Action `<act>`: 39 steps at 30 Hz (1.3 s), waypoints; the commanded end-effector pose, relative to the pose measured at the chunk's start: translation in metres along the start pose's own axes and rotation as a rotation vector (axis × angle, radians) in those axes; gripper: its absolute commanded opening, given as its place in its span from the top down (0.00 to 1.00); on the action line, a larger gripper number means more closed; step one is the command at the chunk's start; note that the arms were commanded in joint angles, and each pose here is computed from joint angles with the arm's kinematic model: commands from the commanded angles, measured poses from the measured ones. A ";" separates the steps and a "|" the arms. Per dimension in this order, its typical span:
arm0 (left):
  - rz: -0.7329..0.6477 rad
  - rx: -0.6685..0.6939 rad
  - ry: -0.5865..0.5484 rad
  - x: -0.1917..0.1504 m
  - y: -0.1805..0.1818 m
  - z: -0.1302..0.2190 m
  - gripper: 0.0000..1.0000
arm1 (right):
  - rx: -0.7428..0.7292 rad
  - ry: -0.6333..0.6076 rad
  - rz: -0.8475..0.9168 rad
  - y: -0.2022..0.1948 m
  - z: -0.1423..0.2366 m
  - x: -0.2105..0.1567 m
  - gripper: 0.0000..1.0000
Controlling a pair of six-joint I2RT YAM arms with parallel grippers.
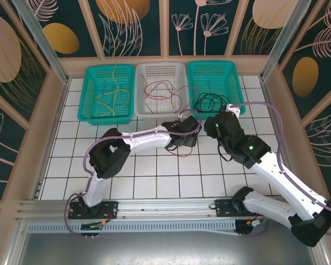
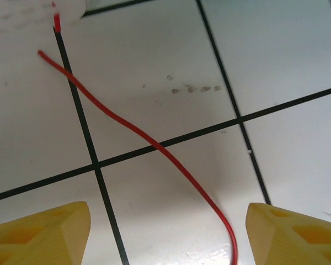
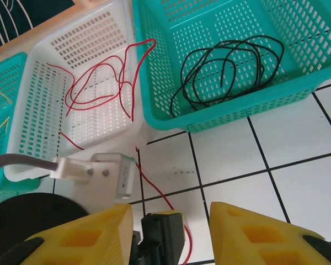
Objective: Untangle the cables
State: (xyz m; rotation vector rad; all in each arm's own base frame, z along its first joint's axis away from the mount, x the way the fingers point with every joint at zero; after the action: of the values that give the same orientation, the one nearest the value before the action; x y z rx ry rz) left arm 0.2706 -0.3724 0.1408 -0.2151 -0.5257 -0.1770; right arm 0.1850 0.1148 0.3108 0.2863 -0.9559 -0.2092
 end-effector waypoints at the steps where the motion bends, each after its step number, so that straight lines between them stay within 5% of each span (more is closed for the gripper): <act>1: 0.073 0.029 -0.016 0.002 -0.002 -0.009 0.27 | -0.032 -0.027 -0.019 -0.007 0.009 0.005 0.59; 18: 0.119 0.073 0.007 -0.005 -0.007 -0.044 0.47 | -0.022 -0.021 0.002 -0.011 0.014 0.003 0.59; 23: 0.116 0.069 0.028 -0.008 -0.007 -0.046 0.65 | -0.028 -0.029 0.006 -0.011 0.015 0.004 0.59; 29: 0.118 0.052 0.030 -0.010 0.000 -0.029 0.89 | -0.021 -0.032 0.000 -0.011 0.012 0.002 0.59; 39: 0.130 -0.080 0.004 -0.018 0.021 0.042 1.00 | 0.006 -0.033 0.005 -0.003 0.008 0.007 0.60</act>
State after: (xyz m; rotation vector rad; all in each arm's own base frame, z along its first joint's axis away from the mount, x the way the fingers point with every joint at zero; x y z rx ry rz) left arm 0.2497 -0.3441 0.1349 -0.2304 -0.4714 -0.0585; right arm 0.1775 0.1079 0.3135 0.2809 -0.9560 -0.2035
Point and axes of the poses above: each hand's point on the last joint's axis, 136 mm out from that joint toward the fingers, its own z axis back along the fingers, its own y axis along the line the jaws close on, x = y × z, the point moved 10 cm from there along z, back along the fingers, and after that the axes turned 3 degrees about z, right-handed, at the moved point
